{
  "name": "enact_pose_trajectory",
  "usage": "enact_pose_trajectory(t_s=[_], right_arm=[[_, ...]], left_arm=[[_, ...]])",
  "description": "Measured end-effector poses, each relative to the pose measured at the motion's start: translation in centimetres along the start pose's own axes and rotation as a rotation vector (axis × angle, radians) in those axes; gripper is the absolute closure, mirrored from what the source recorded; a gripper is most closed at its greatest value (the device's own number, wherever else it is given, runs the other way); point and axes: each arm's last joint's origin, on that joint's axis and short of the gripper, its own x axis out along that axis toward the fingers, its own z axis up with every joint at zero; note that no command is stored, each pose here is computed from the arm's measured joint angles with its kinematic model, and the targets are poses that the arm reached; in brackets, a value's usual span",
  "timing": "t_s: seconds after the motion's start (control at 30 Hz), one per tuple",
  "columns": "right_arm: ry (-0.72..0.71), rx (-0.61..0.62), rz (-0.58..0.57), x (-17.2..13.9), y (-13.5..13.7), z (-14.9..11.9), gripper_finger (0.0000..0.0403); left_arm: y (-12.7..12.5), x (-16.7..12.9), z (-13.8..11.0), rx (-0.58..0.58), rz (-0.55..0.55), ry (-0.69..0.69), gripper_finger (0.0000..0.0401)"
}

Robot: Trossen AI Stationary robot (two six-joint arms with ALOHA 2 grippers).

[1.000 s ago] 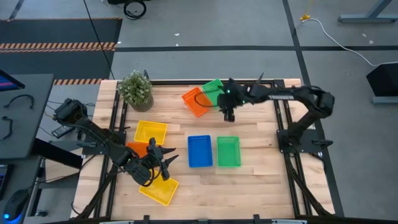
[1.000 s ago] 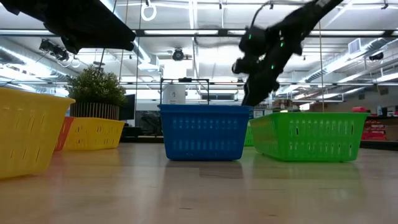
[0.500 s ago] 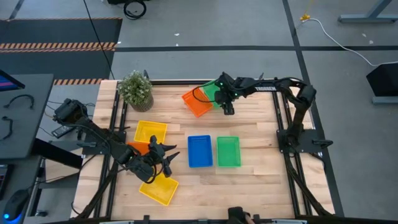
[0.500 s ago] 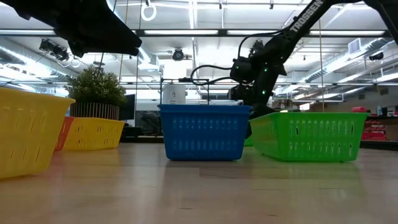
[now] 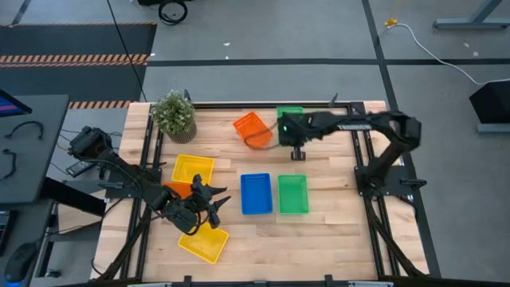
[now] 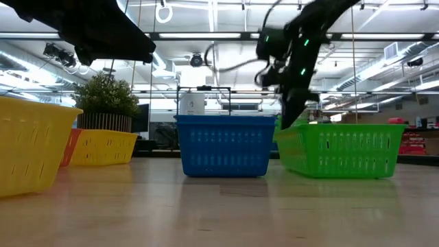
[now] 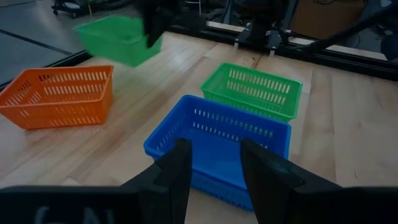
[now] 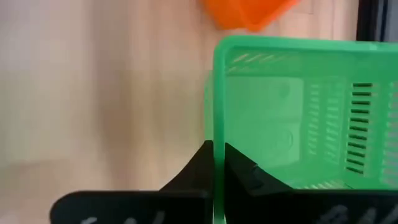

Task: Stack baskets by color
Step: Stack the top green bin on top of the bottom green bin

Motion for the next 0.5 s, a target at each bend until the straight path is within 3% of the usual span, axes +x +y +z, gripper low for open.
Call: enact_pose_trajectory(t_s=[0.17, 0.33, 0.5], right_arm=[[-0.068, -0.017, -0.046, -5.8, 6.2, -0.3, 0.0394], [-0.187, -0.011, 0.074, -9.7, 13.4, -1.1, 0.0395], [-0.191, 0.016, 0.198, -10.5, 19.8, -1.9, 0.0396]], left_arm=[[0.0, 0.0, 0.0, 0.004, -0.003, 0.005, 0.0259], [0.0, 0.0, 0.0, 0.005, -0.002, 0.005, 0.0259], [0.0, 0.0, 0.0, 0.005, -0.002, 0.005, 0.0259]])
